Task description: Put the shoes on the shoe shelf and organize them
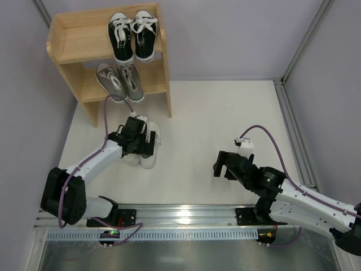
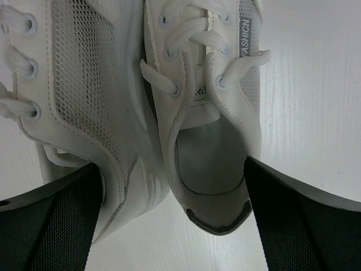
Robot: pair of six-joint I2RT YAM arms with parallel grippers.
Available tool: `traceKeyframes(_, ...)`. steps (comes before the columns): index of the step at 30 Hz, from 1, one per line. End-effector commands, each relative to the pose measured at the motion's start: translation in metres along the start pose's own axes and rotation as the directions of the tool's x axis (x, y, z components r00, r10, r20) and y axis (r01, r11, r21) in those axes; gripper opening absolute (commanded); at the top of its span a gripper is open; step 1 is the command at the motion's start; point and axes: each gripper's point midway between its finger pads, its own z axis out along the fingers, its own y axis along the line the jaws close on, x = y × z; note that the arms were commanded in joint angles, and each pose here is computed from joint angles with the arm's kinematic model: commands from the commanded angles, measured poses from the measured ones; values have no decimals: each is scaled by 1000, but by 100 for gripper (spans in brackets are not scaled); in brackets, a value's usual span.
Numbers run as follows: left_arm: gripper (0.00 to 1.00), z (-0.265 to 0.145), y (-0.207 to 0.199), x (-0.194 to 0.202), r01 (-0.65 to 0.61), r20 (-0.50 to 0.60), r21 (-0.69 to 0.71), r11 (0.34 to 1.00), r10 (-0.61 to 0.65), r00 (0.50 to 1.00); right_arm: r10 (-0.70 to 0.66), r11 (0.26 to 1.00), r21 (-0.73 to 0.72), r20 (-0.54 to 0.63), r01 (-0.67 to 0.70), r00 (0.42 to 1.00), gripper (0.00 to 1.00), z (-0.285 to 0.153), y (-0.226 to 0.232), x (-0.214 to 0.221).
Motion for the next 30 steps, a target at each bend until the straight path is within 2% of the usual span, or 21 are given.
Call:
traceKeyframes(1,100,17,-15,-4,10,12,-13,1000,-10,1000,37,999,-8,44,-37,998,97,-6,2,-13)
traceKeyframes(7,100,24,-19,0,23,14,-27,999,-23,1000,48,999,-5,65,-47,997,97,-11,-8,-13)
traceKeyframes(11,100,20,-58,-1,-50,35,9,999,50,998,49,999,-13,62,-48,997,97,-7,-7,-9)
traceKeyframes(16,100,22,-79,4,-76,16,22,997,76,997,25,1000,0,39,-25,999,97,-4,-2,-9)
traceKeyframes(20,100,21,-78,4,-60,42,30,998,58,997,22,1000,1,44,-22,999,97,-6,-2,-11)
traceKeyframes(24,100,25,-63,7,-94,33,-49,994,96,995,23,1000,5,47,-23,999,97,-8,-5,-12)
traceKeyframes(26,100,27,-46,12,-110,16,-132,985,113,993,25,1000,8,48,-25,999,97,-10,-6,-12)
traceKeyframes(30,100,26,-26,7,-5,34,-147,989,10,999,25,1000,16,45,-25,999,97,-12,-10,-11)
